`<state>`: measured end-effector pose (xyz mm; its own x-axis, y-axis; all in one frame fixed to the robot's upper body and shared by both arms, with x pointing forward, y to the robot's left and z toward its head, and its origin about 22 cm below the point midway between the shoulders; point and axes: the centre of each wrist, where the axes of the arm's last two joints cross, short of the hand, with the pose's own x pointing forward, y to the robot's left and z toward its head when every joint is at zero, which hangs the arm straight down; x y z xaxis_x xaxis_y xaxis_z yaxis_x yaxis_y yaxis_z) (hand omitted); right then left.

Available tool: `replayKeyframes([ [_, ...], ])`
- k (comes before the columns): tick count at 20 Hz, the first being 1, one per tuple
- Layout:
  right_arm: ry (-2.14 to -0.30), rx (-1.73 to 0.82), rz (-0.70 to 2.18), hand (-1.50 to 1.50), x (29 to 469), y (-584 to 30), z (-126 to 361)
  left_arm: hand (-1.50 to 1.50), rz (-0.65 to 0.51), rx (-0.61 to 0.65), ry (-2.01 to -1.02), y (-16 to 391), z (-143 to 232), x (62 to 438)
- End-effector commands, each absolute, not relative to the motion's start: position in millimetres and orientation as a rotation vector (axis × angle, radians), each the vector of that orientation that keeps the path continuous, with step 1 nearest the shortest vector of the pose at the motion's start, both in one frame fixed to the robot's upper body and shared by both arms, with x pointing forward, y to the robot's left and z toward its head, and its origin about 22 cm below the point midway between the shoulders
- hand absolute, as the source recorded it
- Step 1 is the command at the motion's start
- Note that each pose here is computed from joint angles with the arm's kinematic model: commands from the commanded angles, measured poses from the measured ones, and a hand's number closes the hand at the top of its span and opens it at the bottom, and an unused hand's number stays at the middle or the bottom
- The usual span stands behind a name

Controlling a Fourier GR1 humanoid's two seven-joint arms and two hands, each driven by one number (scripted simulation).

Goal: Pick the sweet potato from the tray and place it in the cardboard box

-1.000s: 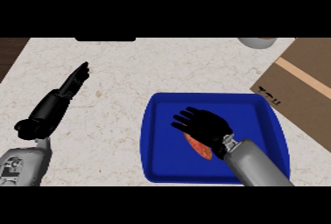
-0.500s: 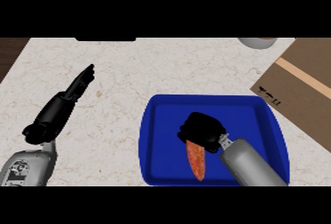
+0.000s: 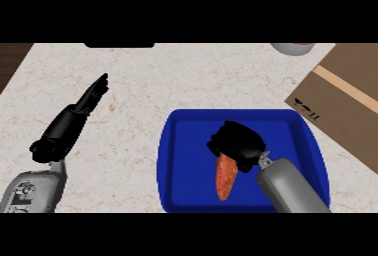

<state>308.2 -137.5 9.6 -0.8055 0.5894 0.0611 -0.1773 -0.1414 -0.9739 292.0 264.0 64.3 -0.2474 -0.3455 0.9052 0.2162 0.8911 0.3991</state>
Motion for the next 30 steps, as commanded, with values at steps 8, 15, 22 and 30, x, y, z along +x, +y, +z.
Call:
replayKeyframes([
  [8, -1.71, -0.818, 1.47, 1.5, 334.8, -191.6, 82.2, 0.0, -0.522, 0.118, -1.753, 278.8, 71.6, 297.9],
  [15, -1.756, -0.968, 1.195, 1.5, 303.7, -203.1, 148.0, 0.0, -0.529, 0.104, -1.75, 274.8, 66.5, 285.2],
  [22, -1.683, -1.113, 0.701, 1.5, 321.2, -250.5, 186.3, 0.0, -0.519, 0.09, -1.747, 269.3, 58.6, 282.3],
  [30, -1.563, -1.187, 0.538, 1.5, 343.5, -340.8, 202.4, 0.0, -0.533, 0.104, -1.764, 264.7, 56.6, 286.1],
])
